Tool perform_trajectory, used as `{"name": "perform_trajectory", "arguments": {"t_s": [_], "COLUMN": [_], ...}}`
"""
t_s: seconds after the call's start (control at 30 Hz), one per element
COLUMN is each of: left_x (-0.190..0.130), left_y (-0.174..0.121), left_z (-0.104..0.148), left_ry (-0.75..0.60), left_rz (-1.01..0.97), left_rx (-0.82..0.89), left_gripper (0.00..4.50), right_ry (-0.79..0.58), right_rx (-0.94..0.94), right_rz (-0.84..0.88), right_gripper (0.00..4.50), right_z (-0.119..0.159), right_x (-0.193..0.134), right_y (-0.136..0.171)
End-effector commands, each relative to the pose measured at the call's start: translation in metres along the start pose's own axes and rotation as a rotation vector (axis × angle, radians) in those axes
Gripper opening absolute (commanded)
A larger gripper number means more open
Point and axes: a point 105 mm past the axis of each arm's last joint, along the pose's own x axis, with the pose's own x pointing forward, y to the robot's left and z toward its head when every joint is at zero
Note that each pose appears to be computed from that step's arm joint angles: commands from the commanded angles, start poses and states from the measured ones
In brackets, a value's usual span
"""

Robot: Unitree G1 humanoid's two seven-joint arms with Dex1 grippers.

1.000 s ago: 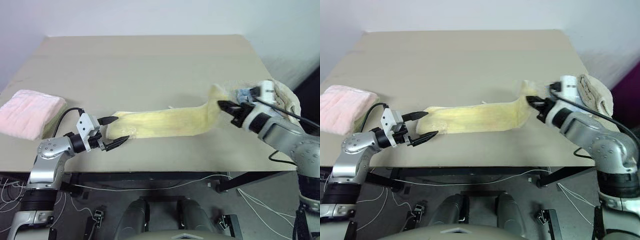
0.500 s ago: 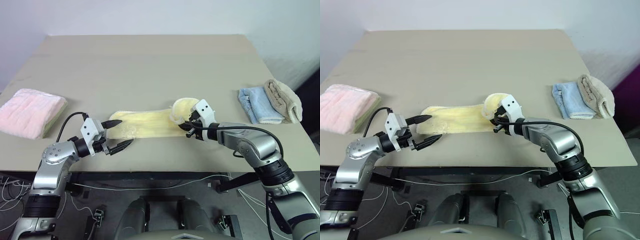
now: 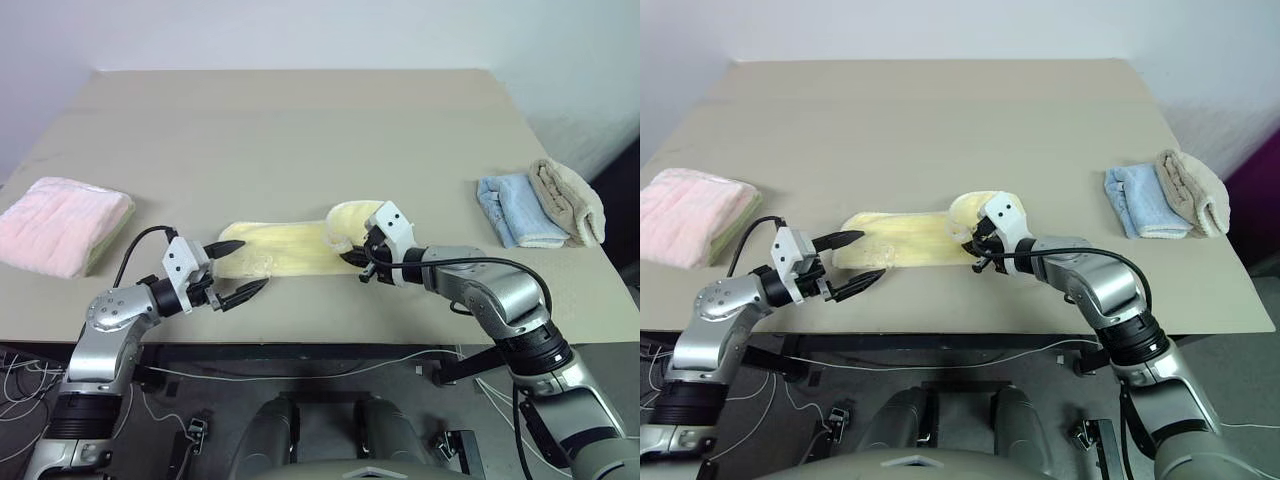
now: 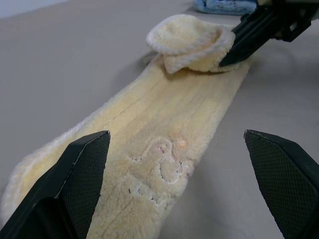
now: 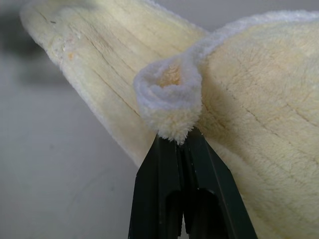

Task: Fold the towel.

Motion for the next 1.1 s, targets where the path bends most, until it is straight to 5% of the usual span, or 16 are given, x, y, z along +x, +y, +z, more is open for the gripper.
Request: {"name": "perform_trajectory", "arguments": {"t_s": [0.03,0.4,0.57,0.67,0.97,1.1], "left_x": [0.003,-0.002,-0.008,-0.010,-0.015,-0.019], "left_y": [0.000,0.001,0.003,0.004,-0.001,-0.007], "left_z": [0.011,0.011,0.018,0.020,0.009,0.007], "left_ry": [-0.025,-0.035,-0.093,-0.115,-0.095,-0.092], "left_rz": [-0.011,0.024,0.105,0.148,0.312,0.383], "left_rx": [0.037,0.011,-0.073,-0.123,-0.262,-0.320], "left_gripper": [4.50,4.50,4.50,4.50,4.50,4.50], "right_ry": [-0.044,-0.148,-0.231,-0.245,-0.281,-0.219], "right_rx": [0.005,-0.058,-0.076,-0.066,-0.046,-0.067], "right_rz": [0.019,0.005,-0.053,-0.088,0.001,0.045], "right_gripper": [0.46,4.00,4.00,3.42,0.44,0.44], "right_z": [0.010,0.033,0.052,0.055,0.036,0.007], "right_x": [-0.004,-0.040,-0.063,-0.060,-0.002,0.019], "right_y": [0.004,-0.005,-0.028,-0.044,-0.049,-0.040]}}
